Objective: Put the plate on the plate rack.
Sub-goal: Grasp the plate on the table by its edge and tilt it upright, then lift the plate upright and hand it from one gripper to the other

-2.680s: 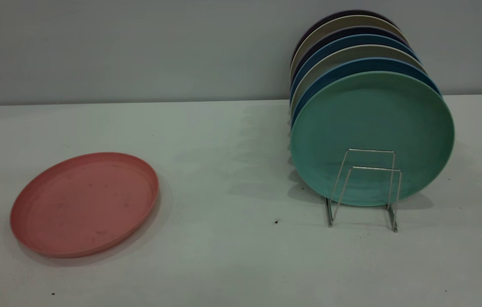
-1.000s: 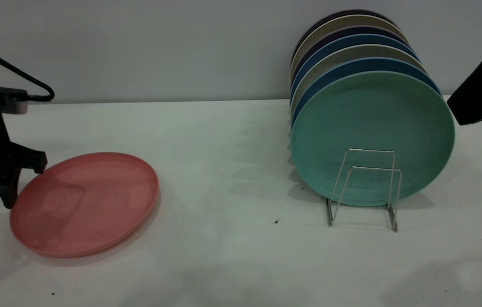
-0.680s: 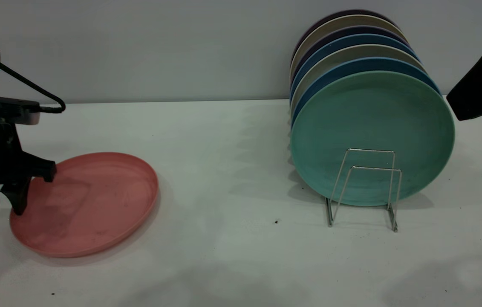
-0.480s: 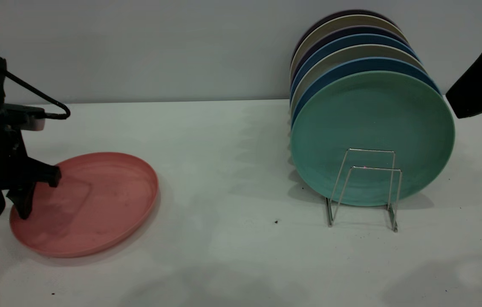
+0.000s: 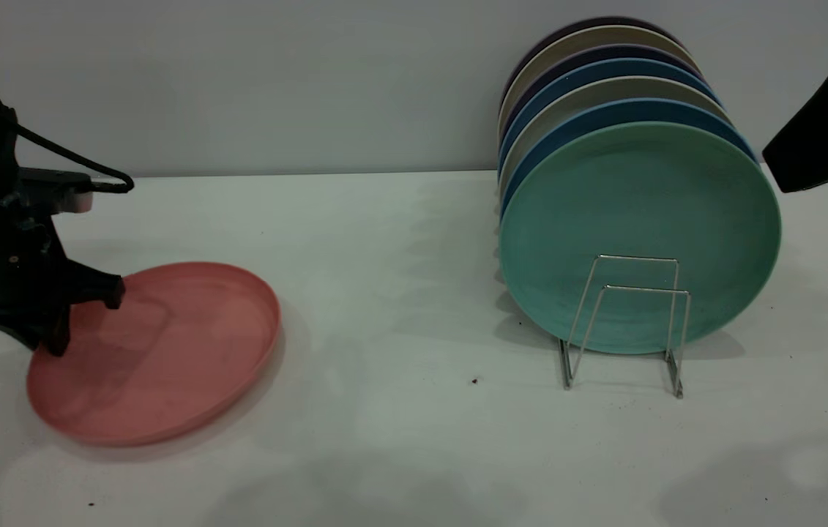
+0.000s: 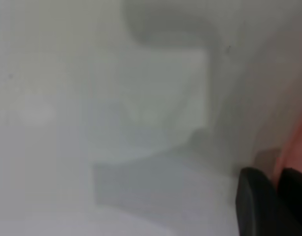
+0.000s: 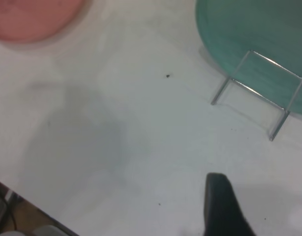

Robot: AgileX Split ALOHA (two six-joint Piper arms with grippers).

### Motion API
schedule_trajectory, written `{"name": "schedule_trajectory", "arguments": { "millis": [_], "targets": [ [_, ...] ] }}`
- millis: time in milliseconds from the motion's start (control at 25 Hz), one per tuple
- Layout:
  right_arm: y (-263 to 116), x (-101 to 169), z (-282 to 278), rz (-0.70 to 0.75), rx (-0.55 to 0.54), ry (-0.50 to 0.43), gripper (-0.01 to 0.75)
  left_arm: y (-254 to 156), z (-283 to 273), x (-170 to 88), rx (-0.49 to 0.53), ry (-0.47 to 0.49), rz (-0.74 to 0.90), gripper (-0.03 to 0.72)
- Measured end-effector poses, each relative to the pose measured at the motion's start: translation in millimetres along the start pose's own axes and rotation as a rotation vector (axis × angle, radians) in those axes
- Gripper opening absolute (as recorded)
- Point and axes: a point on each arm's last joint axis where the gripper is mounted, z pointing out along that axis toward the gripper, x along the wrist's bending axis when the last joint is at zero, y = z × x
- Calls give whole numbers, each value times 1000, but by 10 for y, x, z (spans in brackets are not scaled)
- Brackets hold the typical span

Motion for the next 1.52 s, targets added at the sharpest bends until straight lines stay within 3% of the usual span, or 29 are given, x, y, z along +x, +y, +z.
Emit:
{"name": "schedule_trajectory", "arguments": {
  "millis": [440,720,1040,1200,1520],
  "targets": [
    [2,1,0,3,-2,1,425,38,-33,25,-30,24,83,56],
    [8,7,-3,-42,1,8,425,175,-479,54,-115,49,219,27],
    [229,58,71,-86,41,111,425,199,-1150,-368,-193,69,466,13],
    [314,90,130,-131,36,174,425,124,-1426,-598,-207,31,556,13],
    [435,85,299,-206,29,232,425,-60,-1720,-799,-166,-170,706,13]
  ]
}}
